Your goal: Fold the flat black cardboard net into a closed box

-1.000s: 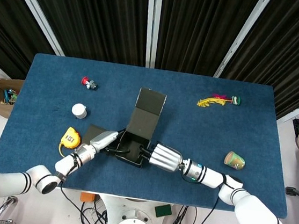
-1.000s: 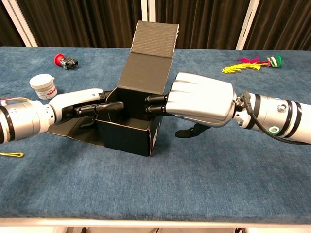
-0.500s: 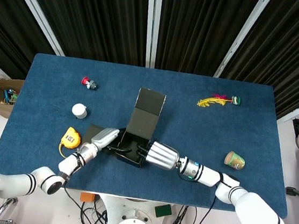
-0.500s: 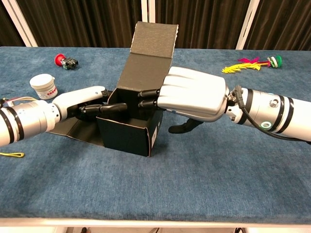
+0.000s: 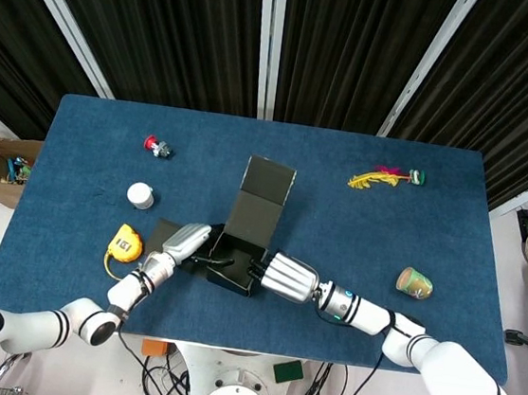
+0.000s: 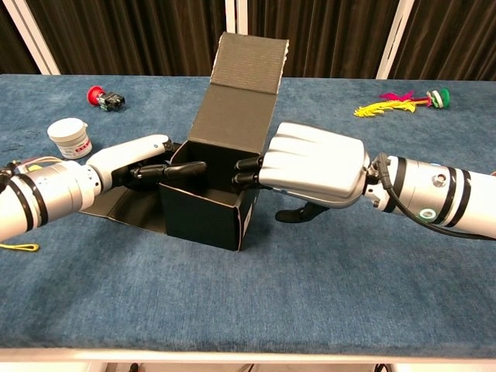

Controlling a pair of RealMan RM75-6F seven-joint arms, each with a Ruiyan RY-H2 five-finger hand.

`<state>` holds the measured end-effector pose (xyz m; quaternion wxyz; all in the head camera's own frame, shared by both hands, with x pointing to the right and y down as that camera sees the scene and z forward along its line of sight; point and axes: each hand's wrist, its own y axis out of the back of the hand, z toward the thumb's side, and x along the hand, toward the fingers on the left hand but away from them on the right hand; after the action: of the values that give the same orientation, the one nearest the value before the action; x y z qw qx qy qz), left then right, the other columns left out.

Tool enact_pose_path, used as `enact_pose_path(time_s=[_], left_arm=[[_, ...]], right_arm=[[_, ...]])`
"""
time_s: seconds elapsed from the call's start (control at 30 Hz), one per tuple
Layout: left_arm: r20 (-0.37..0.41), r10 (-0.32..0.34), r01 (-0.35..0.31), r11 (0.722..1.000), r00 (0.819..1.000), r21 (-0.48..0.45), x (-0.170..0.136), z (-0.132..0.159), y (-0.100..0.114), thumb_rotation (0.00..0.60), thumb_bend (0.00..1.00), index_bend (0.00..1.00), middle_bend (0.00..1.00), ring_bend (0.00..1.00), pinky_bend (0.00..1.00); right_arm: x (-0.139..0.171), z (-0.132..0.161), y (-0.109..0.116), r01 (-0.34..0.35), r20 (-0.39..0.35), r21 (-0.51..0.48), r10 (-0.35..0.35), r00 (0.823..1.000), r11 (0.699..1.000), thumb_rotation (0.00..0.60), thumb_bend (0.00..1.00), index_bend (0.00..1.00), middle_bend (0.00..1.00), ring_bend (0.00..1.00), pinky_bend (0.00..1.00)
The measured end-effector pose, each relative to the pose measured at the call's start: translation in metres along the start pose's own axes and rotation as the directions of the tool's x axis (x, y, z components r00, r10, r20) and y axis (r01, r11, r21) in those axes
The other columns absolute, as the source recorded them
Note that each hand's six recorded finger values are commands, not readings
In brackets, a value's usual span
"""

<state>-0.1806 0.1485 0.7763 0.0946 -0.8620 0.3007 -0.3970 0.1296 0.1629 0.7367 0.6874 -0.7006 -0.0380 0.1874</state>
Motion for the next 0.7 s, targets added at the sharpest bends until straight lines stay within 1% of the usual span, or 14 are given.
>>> enact_pose_path(time_s=[0.07,0.2,0.3,0.4,0.43,0.47,0.5,0.57,0.63,0.67,0.7], left_arm=[[-0.002,0.005,-0.005,1.000,1.000,-0.007,0.001,0.000,0.000,0.232,0.00,0.42,0.44,0.55,0.85],[-0.001,0.015,-0.015,1.000,1.000,-0.016,0.001,0.000,0.002,0.238,0.00,0.43,0.44,0.55,0.85],[-0.001,0.024,-0.024,1.000,1.000,-0.020,0.001,0.000,0.004,0.247,0.00,0.43,0.44,0.55,0.85],[-0.002,0.032,-0.032,0.999,0.999,-0.022,0.001,0.000,0.006,0.250,0.00,0.43,0.44,0.55,0.84],[-0.002,0.035,-0.035,0.999,0.999,-0.022,0.001,0.000,0.006,0.250,0.00,0.43,0.44,0.55,0.84],[-0.002,0.037,-0.037,0.999,0.999,-0.022,0.001,0.000,0.006,0.249,0.00,0.43,0.44,0.55,0.83],[-0.002,0.042,-0.042,0.999,0.999,-0.020,0.002,0.001,0.007,0.249,0.00,0.43,0.44,0.55,0.83],[-0.001,0.048,-0.048,0.999,0.999,-0.015,0.002,0.001,0.007,0.249,0.00,0.42,0.43,0.53,0.81],[0.000,0.054,-0.054,0.999,0.999,-0.005,0.003,0.002,0.008,0.250,0.00,0.39,0.40,0.47,0.78],[0.001,0.057,-0.057,0.998,0.998,0.000,0.004,0.003,0.008,0.249,0.00,0.36,0.38,0.42,0.76],[0.002,0.060,-0.060,0.998,0.998,0.008,0.004,0.004,0.008,0.248,0.00,0.34,0.35,0.38,0.73]], right_arm=[[0.000,0.000,-0.001,-0.011,0.000,-0.004,0.011,1.000,1.000,0.600,0.31,0.74,0.71,0.81,1.00],[-0.004,-0.002,0.004,0.001,0.014,-0.015,0.000,1.000,1.000,0.600,0.33,0.89,0.86,0.81,1.00],[-0.007,-0.006,0.010,0.027,0.024,-0.011,-0.027,0.999,1.000,0.600,0.33,0.97,0.92,0.82,1.00],[-0.008,-0.011,0.017,0.052,0.036,0.002,-0.052,0.998,0.999,0.600,0.33,0.98,0.92,0.81,1.00],[-0.008,-0.013,0.018,0.054,0.038,0.005,-0.054,0.998,0.999,0.600,0.33,0.95,0.90,0.81,1.00],[-0.008,-0.014,0.018,0.053,0.040,0.010,-0.054,0.998,0.999,0.600,0.32,0.91,0.85,0.80,1.00],[-0.007,-0.016,0.018,0.051,0.042,0.013,-0.051,0.998,0.999,0.600,0.31,0.82,0.77,0.79,1.00],[-0.007,-0.018,0.018,0.042,0.047,0.019,-0.043,0.998,0.999,0.600,0.23,0.58,0.54,0.77,1.00],[-0.007,-0.019,0.018,0.035,0.053,0.017,-0.036,0.998,0.999,0.600,0.16,0.36,0.35,0.76,1.00],[-0.008,-0.020,0.018,0.033,0.058,0.014,-0.034,0.998,0.999,0.600,0.12,0.25,0.27,0.75,1.00],[-0.008,-0.021,0.019,0.032,0.064,0.012,-0.033,0.997,0.999,0.600,0.09,0.19,0.23,0.74,1.00]])
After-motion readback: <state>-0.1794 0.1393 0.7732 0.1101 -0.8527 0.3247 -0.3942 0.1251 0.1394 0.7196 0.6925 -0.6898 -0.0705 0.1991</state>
